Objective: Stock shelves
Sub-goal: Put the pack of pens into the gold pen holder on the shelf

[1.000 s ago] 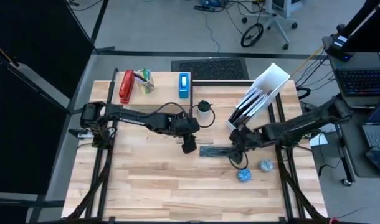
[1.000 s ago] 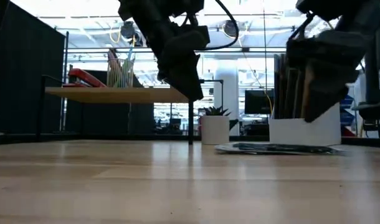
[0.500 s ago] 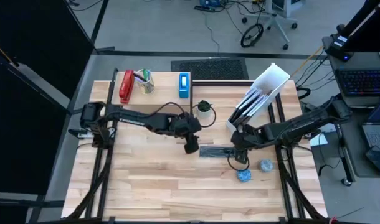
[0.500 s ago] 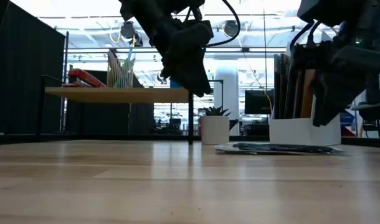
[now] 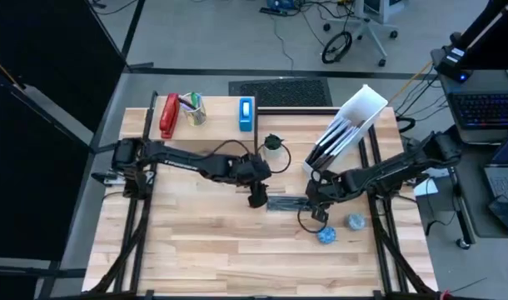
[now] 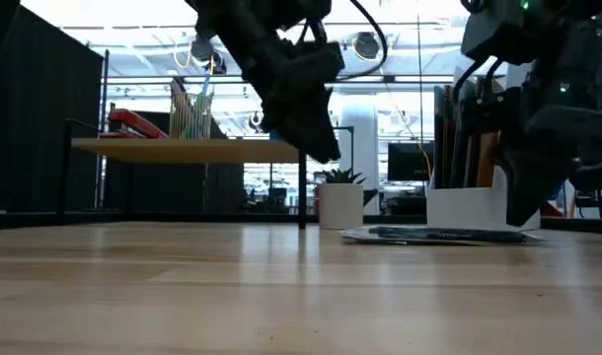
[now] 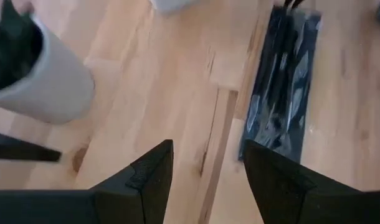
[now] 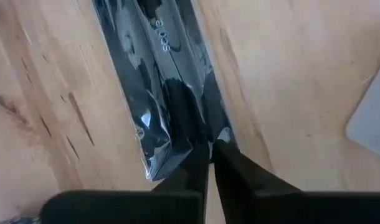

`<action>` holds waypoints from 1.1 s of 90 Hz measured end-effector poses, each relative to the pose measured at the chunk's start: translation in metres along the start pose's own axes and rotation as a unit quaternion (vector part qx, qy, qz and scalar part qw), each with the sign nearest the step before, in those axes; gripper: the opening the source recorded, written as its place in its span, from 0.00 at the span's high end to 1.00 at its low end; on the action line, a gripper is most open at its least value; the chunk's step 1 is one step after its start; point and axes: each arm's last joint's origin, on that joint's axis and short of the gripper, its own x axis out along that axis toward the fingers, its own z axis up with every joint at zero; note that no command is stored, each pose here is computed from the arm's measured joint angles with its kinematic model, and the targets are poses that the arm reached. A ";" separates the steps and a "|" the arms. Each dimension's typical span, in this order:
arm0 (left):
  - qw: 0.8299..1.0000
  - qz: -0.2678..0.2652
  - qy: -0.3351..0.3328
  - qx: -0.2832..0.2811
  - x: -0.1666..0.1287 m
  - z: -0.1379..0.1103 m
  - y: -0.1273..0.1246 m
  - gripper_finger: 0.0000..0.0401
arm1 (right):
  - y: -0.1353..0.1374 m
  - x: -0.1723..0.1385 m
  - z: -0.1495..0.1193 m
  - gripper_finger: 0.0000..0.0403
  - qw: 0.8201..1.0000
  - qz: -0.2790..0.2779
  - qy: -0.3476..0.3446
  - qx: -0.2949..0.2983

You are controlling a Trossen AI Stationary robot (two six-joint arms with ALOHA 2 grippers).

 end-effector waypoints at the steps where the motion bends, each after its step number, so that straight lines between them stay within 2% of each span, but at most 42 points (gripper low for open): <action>1: 1.000 0.000 0.001 0.000 0.001 0.000 0.000 0.55 | 0.000 0.000 0.000 0.98 1.000 0.000 0.001 0.000; 44: 1.000 -0.002 0.016 -0.001 0.012 -0.005 -0.002 0.55 | 0.004 0.015 0.001 0.99 1.000 -0.010 0.017 -0.003; 59: 0.994 -0.067 0.014 -0.080 0.012 -0.001 0.000 0.55 | 0.006 0.018 0.003 0.99 1.000 -0.007 0.011 -0.002; 73: 0.987 -0.063 0.021 -0.146 0.015 -0.001 0.010 0.55 | 0.006 0.018 0.003 0.99 1.000 -0.006 0.010 -0.001; 90: 0.966 -0.089 0.070 -0.234 0.029 -0.031 0.017 0.55 | 0.006 0.019 0.002 0.99 1.000 -0.005 0.012 -0.001; 99: 0.951 -0.130 0.040 -0.279 0.037 -0.042 0.015 0.55 | 0.006 0.019 0.002 0.99 1.000 -0.005 0.012 0.000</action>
